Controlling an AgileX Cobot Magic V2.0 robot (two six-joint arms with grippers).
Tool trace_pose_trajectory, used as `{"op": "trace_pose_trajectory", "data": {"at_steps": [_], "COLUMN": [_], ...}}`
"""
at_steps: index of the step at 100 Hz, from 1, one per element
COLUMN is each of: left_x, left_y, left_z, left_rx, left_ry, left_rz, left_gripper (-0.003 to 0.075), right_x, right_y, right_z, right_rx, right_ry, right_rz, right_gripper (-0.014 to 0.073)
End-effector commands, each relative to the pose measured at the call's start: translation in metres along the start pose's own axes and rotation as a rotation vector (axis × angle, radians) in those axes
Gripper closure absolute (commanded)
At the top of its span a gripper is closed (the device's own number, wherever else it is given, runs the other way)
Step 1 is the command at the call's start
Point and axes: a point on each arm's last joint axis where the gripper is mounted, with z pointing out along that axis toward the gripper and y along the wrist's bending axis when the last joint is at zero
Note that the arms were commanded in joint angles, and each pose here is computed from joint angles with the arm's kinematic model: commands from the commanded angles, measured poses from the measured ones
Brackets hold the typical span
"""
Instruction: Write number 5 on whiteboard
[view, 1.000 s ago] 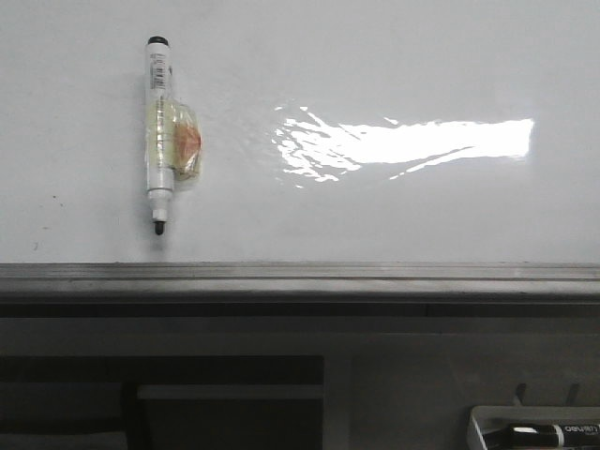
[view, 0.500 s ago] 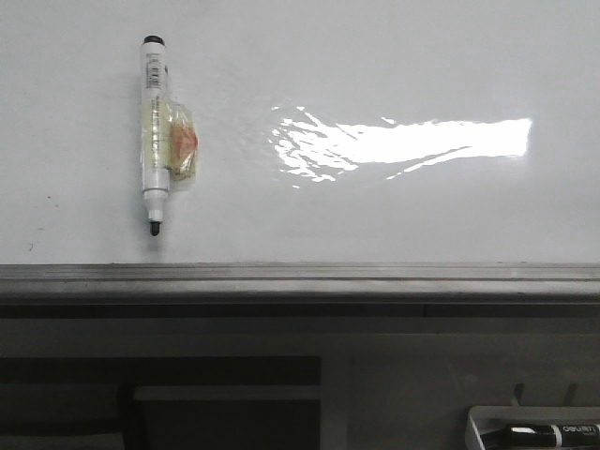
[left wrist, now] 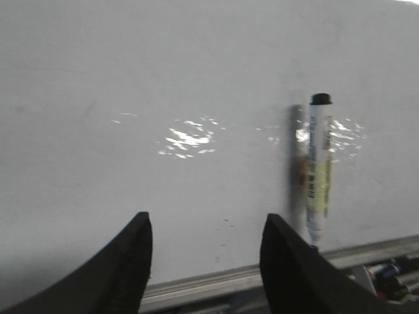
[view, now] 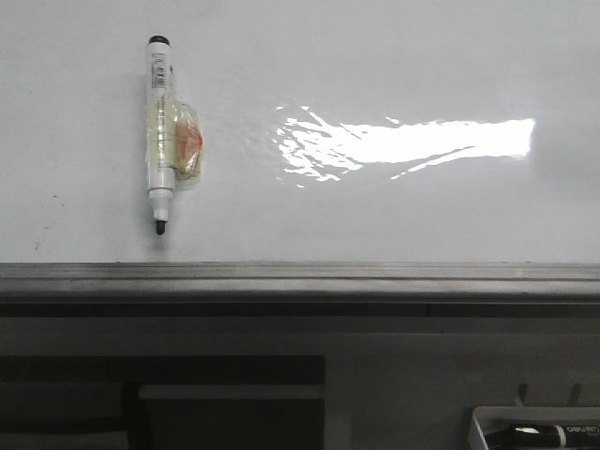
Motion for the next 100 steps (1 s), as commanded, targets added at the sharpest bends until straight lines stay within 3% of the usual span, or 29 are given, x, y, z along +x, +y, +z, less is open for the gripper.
{"op": "trace_pose_trajectory", "data": {"at_steps": [1,13,32,69,100], "left_x": [-0.016,-0.01,-0.008,0.017,0.025], "left_y": [-0.012,-0.026,-0.049,-0.056,-0.052], "left_z": [0.01,0.032,0.066,0.126,0.144], "left_rx": [0.084,0.16,0.234,0.168,0.123], "left_ry": [-0.005,0.077,0.067,0.18,0.211], "left_rz": [-0.004,0.025,-0.027,-0.037,-0.04], "left_gripper": [0.0371,0.0379,0.0428,0.0428,0.043], "right_x": [-0.019,-0.02,-0.02,-0.02,-0.02], "right_y": [0.003,0.003,0.003,0.003,0.003], "right_z": [0.0,0.0,0.0,0.0,0.0], "right_rx": [-0.009,-0.01,-0.01,-0.009,-0.008], "right_ry": [-0.098,-0.112,-0.112,-0.11,-0.11], "right_rz": [0.01,0.009,0.009,0.008,0.006], "right_gripper": [0.0172,0.0175,0.0175,0.0175,0.0175]}}
